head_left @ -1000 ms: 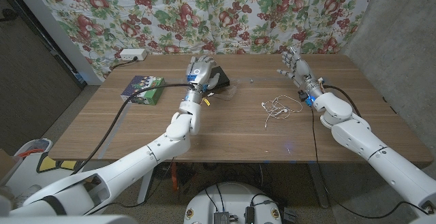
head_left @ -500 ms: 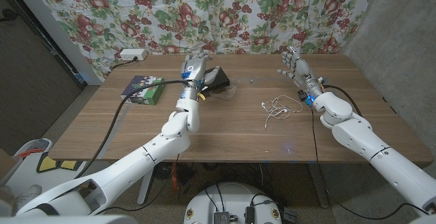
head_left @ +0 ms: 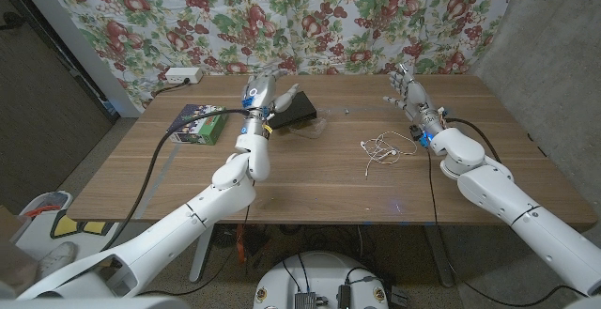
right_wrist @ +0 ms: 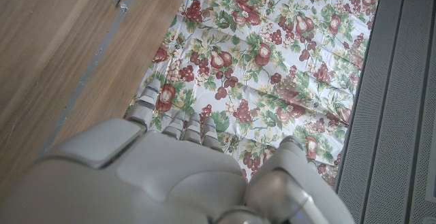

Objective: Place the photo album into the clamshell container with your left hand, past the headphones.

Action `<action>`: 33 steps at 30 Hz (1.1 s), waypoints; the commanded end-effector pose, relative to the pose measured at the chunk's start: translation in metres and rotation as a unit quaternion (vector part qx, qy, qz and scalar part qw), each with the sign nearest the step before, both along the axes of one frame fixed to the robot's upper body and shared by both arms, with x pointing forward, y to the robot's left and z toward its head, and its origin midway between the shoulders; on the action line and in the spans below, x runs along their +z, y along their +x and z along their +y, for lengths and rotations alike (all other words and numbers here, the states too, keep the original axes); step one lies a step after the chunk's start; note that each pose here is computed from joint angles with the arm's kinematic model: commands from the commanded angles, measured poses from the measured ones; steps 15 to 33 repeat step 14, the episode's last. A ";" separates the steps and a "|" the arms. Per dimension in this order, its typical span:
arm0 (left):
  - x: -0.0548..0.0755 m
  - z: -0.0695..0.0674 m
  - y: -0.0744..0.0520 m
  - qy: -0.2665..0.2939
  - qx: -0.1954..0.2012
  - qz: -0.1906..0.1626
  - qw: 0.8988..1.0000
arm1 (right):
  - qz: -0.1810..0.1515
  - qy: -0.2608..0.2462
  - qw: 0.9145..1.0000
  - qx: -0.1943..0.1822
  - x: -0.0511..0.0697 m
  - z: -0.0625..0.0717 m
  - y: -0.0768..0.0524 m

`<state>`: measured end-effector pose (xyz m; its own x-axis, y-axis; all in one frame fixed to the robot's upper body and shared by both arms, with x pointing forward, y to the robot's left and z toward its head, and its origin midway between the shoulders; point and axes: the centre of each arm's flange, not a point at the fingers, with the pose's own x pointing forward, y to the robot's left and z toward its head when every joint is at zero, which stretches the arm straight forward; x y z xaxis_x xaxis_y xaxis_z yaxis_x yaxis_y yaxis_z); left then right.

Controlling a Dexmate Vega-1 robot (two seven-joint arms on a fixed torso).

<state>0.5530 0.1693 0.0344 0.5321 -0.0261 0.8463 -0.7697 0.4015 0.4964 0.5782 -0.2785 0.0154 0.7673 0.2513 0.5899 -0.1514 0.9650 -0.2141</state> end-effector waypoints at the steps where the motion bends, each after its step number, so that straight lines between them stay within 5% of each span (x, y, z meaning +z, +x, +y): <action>1: 0.002 0.013 -0.006 -0.003 -0.020 -0.016 1.000 | -0.002 0.005 1.000 -0.009 -0.002 0.007 -0.007; 33: 0.007 0.013 -0.003 -0.019 -0.045 -0.012 0.999 | -0.004 0.005 1.000 -0.008 -0.001 0.004 -0.002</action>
